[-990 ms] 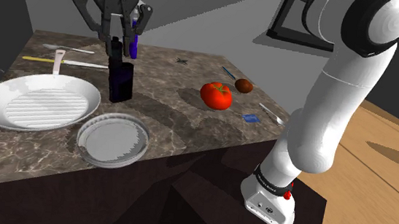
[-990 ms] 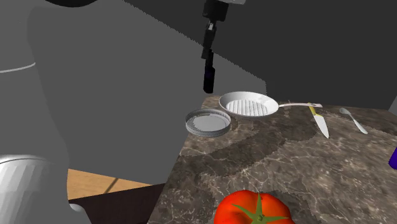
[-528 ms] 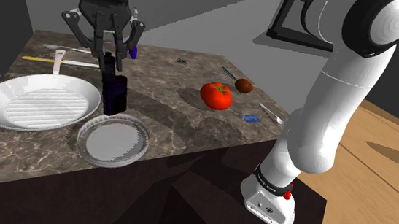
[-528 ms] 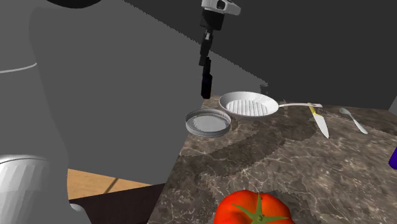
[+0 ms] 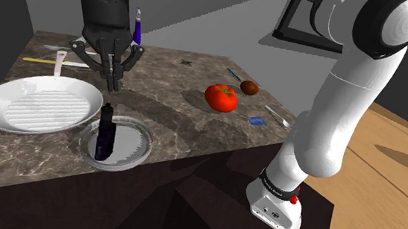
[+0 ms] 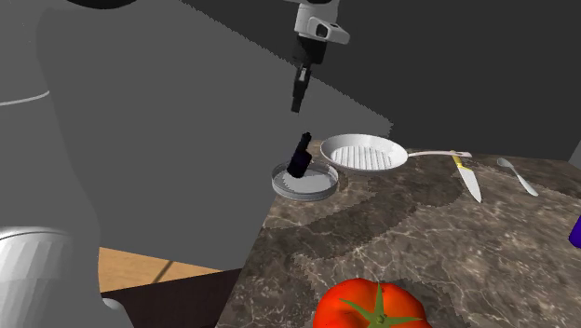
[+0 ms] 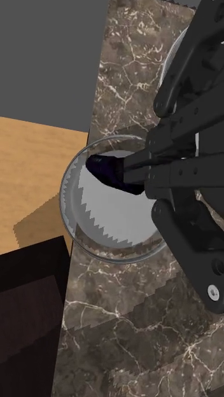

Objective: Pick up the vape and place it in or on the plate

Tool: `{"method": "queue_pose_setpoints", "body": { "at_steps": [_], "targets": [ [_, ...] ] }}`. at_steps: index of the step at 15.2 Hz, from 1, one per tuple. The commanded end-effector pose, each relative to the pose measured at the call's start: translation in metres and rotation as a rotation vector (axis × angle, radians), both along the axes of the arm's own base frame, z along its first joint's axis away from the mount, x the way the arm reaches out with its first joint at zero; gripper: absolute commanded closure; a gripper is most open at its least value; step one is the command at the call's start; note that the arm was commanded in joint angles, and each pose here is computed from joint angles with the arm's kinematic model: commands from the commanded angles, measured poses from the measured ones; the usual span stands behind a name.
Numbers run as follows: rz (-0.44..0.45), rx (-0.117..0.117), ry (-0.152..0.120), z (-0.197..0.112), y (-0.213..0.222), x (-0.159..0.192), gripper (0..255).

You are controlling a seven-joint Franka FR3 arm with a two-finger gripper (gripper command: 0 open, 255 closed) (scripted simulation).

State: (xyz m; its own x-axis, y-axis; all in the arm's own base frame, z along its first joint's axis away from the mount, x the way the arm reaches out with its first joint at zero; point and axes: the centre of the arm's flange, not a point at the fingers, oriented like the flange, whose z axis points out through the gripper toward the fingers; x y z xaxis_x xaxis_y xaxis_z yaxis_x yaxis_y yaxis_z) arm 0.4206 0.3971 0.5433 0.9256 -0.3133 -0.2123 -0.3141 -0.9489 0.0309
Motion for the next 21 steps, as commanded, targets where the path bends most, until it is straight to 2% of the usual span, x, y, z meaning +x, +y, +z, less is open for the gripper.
{"method": "queue_pose_setpoints", "body": {
  "at_steps": [1, 2, 3, 8, 9, 16, 21],
  "targets": [
    [0.000, 0.000, 0.000, -0.011, -0.001, 0.000, 255],
    [0.000, 0.000, 0.000, -0.006, 0.000, -0.001, 255],
    [0.000, 0.000, 0.000, -0.006, 0.000, -0.001, 0],
    [-0.030, -0.002, -0.073, -0.055, 0.023, 0.022, 0],
    [-0.032, -0.002, -0.078, -0.058, 0.025, 0.024, 0],
    [-0.032, -0.002, -0.078, -0.098, 0.027, 0.019, 0],
    [-0.032, -0.002, -0.078, -0.098, 0.027, 0.019, 0]
  ]
}}
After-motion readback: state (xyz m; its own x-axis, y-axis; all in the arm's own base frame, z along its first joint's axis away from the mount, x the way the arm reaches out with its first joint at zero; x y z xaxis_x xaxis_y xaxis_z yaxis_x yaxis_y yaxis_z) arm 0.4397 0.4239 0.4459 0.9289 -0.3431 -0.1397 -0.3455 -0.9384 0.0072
